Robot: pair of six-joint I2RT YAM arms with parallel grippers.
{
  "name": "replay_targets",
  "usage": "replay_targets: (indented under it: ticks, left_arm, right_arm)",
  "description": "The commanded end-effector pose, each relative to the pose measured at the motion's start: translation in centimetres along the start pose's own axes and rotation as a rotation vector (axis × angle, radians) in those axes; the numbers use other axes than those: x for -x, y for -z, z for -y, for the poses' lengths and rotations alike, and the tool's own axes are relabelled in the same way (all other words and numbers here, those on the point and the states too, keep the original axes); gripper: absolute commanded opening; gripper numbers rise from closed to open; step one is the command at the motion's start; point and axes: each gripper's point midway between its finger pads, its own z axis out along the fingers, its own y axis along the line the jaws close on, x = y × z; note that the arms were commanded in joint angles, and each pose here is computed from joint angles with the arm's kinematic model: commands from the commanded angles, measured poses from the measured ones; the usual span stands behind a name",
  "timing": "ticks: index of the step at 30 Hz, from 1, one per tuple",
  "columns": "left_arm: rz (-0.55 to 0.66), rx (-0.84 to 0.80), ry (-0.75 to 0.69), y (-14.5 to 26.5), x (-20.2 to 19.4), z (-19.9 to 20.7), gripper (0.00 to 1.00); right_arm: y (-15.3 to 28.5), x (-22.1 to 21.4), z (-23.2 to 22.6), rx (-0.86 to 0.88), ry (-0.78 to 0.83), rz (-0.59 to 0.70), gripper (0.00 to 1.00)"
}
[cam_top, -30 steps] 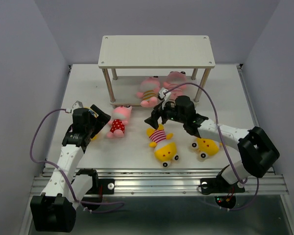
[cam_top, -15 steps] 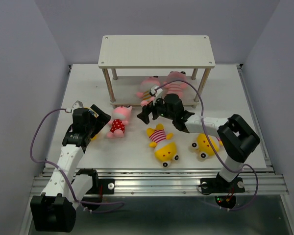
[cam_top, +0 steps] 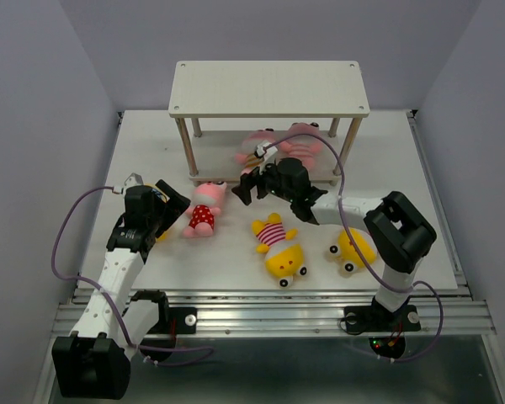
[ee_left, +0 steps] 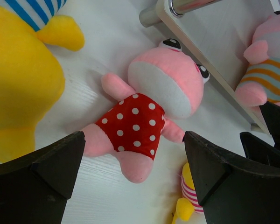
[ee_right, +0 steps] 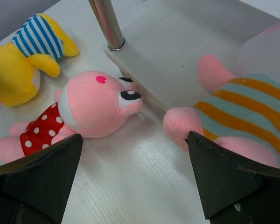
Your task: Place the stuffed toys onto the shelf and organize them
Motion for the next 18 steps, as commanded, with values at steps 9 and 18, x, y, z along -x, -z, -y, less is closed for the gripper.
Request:
replay_targets:
  ticks: [9, 18]
  left_arm:
    - [0.042, -0.027, -0.023, 0.8, 1.3, 1.1, 0.99]
    - [-0.015, -0.031, -0.031, 0.9, -0.1, 0.6, 0.99]
  right_arm:
    - [-1.2, 4.2, 1.0, -0.069, 0.026, 0.135, 1.0]
    - [0.7, 5.3, -1.9, 0.068, 0.035, 0.117, 1.0]
